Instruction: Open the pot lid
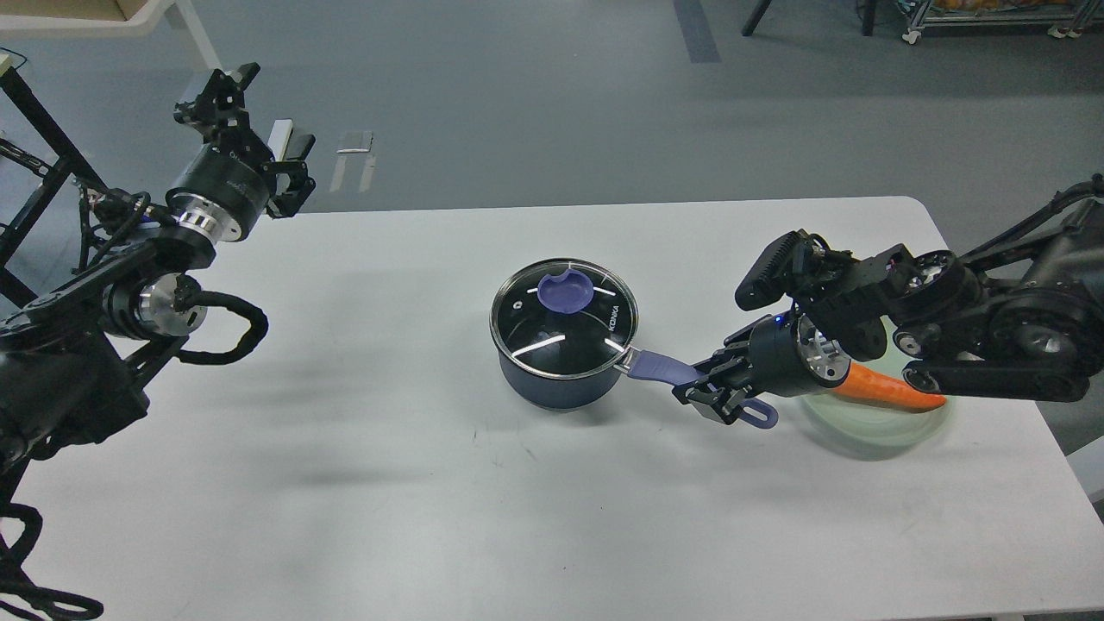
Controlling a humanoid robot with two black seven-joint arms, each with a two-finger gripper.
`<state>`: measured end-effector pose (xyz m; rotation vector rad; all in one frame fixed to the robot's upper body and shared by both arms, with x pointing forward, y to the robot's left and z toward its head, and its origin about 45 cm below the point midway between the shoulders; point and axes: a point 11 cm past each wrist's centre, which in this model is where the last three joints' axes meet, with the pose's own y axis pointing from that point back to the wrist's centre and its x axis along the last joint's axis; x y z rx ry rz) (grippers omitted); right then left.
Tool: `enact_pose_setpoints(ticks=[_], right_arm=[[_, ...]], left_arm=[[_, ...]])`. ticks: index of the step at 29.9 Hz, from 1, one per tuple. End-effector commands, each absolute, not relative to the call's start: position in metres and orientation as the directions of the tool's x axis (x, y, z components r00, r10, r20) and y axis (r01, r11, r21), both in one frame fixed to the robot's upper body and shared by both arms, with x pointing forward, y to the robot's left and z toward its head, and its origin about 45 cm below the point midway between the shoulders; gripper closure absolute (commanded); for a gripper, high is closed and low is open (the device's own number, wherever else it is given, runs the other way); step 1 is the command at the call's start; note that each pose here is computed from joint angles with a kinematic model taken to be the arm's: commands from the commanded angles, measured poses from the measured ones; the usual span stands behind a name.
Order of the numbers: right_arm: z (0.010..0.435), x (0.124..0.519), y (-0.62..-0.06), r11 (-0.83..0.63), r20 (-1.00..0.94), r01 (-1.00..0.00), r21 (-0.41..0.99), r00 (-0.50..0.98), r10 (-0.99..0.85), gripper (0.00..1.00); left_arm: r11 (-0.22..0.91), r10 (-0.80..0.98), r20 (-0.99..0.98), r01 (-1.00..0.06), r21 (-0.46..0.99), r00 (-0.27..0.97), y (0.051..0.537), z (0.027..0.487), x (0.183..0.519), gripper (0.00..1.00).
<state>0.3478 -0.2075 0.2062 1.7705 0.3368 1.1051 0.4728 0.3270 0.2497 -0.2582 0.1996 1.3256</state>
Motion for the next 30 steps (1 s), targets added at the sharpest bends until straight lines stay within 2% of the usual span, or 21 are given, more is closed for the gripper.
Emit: enact_pose_setpoints(ticks=[1,5,9,14,20,23,27,30], right_arm=[[0.209,0.350,-0.206,-0.482,0.535,-0.252,0.839,0.542,0.647,0.78],[0.211,0.351,-0.206,-0.484,0.539,-0.257,0.836,0.543,0.644,0.78],[0.208,0.349,-0.207,-0.485,0.536,-0.252,0.838,0.546,0.643,0.78],[0.207,0.347,-0.205,-0.489,0.536,-0.245,0.837,0.545,0.645,0.80],[0.208,0.348,-0.203,-0.491,0.538,-0.245,0.836,0.540,0.647,0.81],[0.209,0.348,-0.203,-0.490,0.539,-0.246,0.836,0.538,0.648,0.81],[0.208,0.347,-0.198,-0.494,0.538,-0.238,0.836,0.531,0.655,0.81],[0.207,0.347,-0.196,-0.493,0.535,-0.233,0.838,0.527,0.661,0.81]], left_arm=[[0.315,0.929,-0.172,-0.944,-0.102,0.329,0.306,0.273,0.480,0.01],[0.468,0.883,0.040,-0.877,-0.103,0.467,0.268,0.294,0.481,0.01],[0.651,0.740,0.276,-0.756,-0.064,0.613,0.216,0.301,0.466,0.01],[0.787,0.568,0.446,-0.616,-0.045,0.692,0.164,0.306,0.441,0.01],[0.884,0.218,0.737,-0.450,0.129,0.640,0.128,0.287,0.412,0.01],[0.883,0.093,0.830,-0.431,0.187,0.551,0.121,0.273,0.406,0.01],[0.859,-0.166,0.898,-0.388,0.334,0.407,0.123,0.235,0.392,0.01],[0.852,-0.211,0.923,-0.402,0.335,0.322,0.117,0.228,0.392,0.01]])
